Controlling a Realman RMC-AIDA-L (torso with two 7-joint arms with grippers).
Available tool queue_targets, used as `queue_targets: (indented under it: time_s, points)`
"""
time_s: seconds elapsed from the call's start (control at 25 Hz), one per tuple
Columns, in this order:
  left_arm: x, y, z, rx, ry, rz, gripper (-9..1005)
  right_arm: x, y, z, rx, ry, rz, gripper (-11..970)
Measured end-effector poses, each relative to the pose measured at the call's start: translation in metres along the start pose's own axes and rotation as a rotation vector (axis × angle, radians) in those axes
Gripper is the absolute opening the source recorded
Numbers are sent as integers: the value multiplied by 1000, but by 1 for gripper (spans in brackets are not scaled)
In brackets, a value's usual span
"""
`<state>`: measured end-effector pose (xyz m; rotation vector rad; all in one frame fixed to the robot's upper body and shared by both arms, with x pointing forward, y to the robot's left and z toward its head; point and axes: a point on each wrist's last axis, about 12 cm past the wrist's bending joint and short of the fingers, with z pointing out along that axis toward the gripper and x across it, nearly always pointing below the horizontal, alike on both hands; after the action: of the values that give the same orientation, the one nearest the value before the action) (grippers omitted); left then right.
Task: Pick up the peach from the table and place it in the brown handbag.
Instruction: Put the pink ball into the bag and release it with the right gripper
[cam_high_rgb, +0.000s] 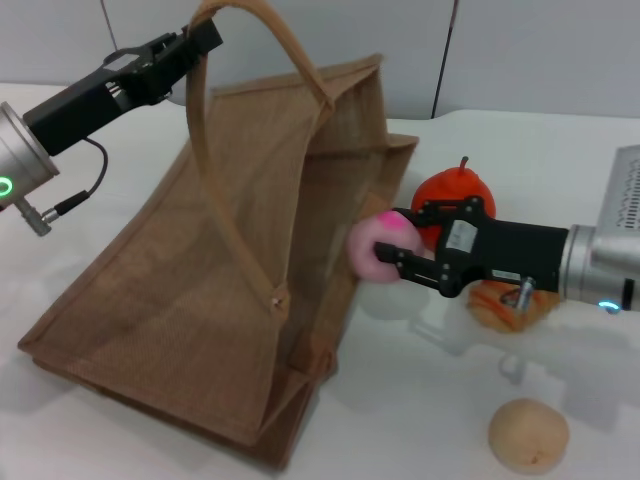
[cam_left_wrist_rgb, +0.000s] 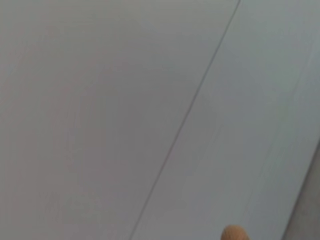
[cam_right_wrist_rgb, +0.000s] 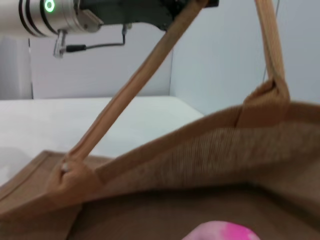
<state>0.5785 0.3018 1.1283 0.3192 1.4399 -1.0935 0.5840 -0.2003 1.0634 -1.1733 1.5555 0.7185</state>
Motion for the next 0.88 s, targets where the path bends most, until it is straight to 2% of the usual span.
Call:
queue_targets:
  time_s: [0.36, 0.68, 0.88]
  points:
    - [-4, -10, 3, 94, -17, -16, 118, -26, 10, 35, -89, -68, -96, 447]
    - [-12, -19, 3, 183, -51, -28, 118, -39, 16, 73, -107, 25, -190, 447]
    - [-14, -20, 2, 198, -65, -28, 118, -42, 16, 90, -54, 96, -233, 440]
